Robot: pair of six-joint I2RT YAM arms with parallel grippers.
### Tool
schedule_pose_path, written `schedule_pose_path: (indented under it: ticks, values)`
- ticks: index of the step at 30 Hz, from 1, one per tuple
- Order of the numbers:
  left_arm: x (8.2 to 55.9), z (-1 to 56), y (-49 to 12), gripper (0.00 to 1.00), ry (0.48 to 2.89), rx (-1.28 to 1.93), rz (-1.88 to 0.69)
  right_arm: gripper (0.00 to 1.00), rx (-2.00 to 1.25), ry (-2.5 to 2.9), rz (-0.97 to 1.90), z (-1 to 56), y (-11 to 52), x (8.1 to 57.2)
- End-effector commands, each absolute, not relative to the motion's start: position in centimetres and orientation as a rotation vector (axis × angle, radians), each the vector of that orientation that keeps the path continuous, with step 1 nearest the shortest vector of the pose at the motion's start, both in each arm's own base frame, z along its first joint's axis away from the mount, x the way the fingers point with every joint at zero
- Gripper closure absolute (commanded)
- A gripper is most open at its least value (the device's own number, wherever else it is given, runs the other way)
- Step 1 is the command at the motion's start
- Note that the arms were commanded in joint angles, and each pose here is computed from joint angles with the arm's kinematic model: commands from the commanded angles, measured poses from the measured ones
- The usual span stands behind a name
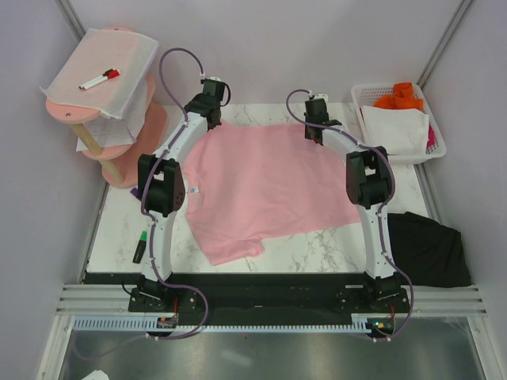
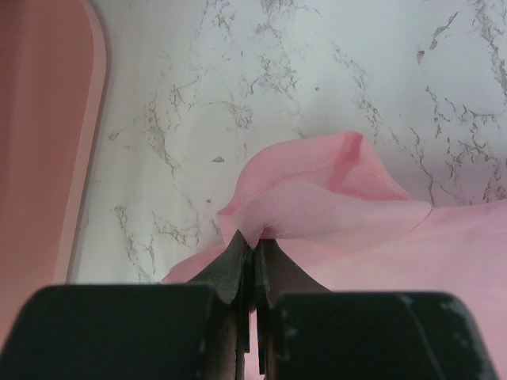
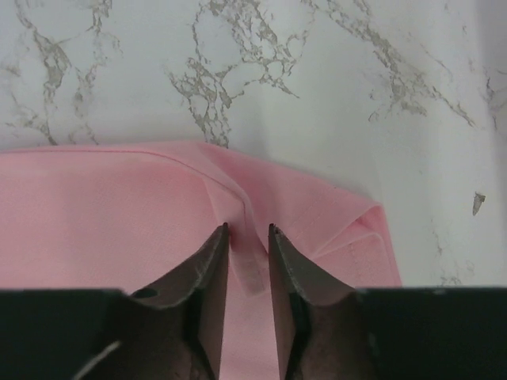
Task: Fold and stack the t-shirts
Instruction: Flatten out the tshirt, then fold the flattened tshirt in 1/3 of the way
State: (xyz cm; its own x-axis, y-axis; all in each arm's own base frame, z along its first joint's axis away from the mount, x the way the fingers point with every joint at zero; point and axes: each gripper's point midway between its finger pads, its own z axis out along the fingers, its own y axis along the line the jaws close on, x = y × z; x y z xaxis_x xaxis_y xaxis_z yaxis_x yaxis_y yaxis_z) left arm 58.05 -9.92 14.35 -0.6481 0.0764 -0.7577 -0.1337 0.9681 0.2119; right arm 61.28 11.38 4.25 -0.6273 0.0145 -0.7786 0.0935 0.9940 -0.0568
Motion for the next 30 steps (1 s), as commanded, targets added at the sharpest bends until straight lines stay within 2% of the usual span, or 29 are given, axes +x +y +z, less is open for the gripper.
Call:
schedule_pose_path:
  ticks: [1,2,4,5,6,10,22,30]
  values:
    - [58.3,13.9,-9.4,0.98,2.253,-0.006,0.373,0.71,0.119,2.186,-0.166,5.7,10.7,62.9]
    - [58.3,14.0,-9.4,0.98,2.251,-0.006,0.376,0.71,0.126,2.179,-0.182,5.9,10.4,63.1]
    - [58.2,14.0,-9.3,0.98,2.251,-0.006,0.383,0.81,0.127,2.173,-0.208,6.1,10.0,63.2]
    - [58.3,14.1,-9.2,0.98,2.249,-0.009,0.387,0.96,0.128,2.169,-0.214,6.4,10.0,63.2]
    - [58.3,14.1,-9.2,0.98,2.247,-0.011,0.388,1.0,0.13,2.167,-0.218,6.6,9.9,63.2]
    - [58.2,14.3,-9.2,0.98,2.245,-0.019,0.386,1.0,0.145,2.149,-0.227,7.7,9.6,63.0]
    - [57.2,16.3,-8.8,0.98,2.238,-0.043,0.389,1.0,0.2,2.017,-0.206,15.9,8.7,61.6]
    - [53.0,14.6,-8.7,0.98,2.367,-0.062,0.403,1.0,0.216,2.048,-0.288,16.6,7.2,59.4]
